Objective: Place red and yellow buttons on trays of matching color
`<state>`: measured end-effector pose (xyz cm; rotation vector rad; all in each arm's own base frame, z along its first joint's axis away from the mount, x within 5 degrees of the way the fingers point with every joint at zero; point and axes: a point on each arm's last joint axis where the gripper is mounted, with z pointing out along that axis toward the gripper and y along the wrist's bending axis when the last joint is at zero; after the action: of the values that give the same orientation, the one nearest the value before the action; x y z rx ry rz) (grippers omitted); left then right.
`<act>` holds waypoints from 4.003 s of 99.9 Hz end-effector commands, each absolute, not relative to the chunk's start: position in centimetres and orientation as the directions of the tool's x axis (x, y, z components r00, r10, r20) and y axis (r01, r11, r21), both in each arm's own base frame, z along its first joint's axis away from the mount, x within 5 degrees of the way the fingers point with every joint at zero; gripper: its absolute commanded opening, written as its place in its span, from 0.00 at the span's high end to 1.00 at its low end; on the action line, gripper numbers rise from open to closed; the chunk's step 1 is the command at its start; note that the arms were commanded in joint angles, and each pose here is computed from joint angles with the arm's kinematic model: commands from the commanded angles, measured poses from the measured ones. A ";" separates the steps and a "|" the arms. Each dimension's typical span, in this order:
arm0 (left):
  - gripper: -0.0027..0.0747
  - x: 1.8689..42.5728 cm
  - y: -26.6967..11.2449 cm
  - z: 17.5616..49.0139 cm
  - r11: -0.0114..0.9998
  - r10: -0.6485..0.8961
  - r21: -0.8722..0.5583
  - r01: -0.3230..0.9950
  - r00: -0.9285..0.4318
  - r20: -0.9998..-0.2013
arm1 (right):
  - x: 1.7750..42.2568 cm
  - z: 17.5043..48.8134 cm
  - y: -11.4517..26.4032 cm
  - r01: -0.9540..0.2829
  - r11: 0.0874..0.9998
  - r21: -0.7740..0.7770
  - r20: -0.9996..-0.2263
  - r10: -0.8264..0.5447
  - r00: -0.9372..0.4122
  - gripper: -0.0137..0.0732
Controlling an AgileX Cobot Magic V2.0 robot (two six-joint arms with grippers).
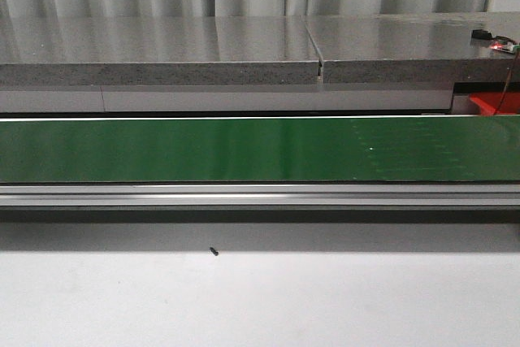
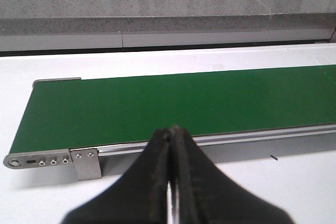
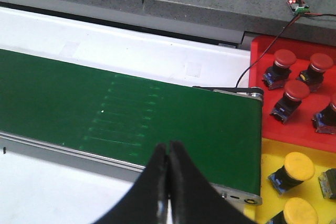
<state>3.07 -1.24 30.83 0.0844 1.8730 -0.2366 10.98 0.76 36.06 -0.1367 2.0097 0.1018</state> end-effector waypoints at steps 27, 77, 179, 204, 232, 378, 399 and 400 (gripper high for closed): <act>0.99 3.2 -1.2 32.2 0.973 -0.089 -0.134 0.186 -0.230 -0.969 | 11.1 37.6 0.9 -0.128 0.992 -0.001 -0.969 -0.032 -0.245 0.92; 0.99 3.2 -1.2 32.2 0.973 -0.089 -0.134 0.186 -0.230 -0.969 | 6.5 28.9 0.0 0.006 1.000 0.009 -0.997 0.009 -0.079 0.92; 0.99 3.2 -1.2 32.2 0.973 -0.089 -0.134 0.186 -0.228 -0.969 | 5.5 20.1 0.3 -0.041 0.998 0.038 -0.999 0.037 -0.009 0.92; 0.99 3.2 -1.2 32.2 0.973 -0.089 -0.134 0.186 -0.228 -0.969 | 5.5 20.0 0.3 -0.041 0.998 0.038 -0.999 0.037 -0.012 0.92; 0.99 3.2 -1.2 32.2 0.973 -0.089 -0.134 0.186 -0.228 -0.969 | 5.5 20.0 0.3 -0.041 0.998 0.038 -0.999 0.037 -0.012 0.92; 0.99 5.4 -0.7 20.5 0.992 -0.017 -0.006 0.125 0.091 -0.996 | 5.5 20.0 0.3 -0.041 0.998 0.038 -0.999 0.037 -0.012 0.92; 0.99 5.4 -0.7 20.6 0.991 -0.013 0.001 0.132 0.102 -0.995 | 5.5 20.0 0.3 -0.041 0.998 0.038 -0.999 0.037 -0.012 0.92; 0.99 5.4 -0.7 20.6 0.991 -0.013 0.001 0.132 0.102 -0.995 | 5.5 20.0 0.3 -0.041 0.998 0.038 -0.999 0.037 -0.012 0.92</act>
<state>5.54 -0.67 20.74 0.1033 1.5534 -0.0889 5.59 0.32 18.68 0.0029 1.6976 0.0731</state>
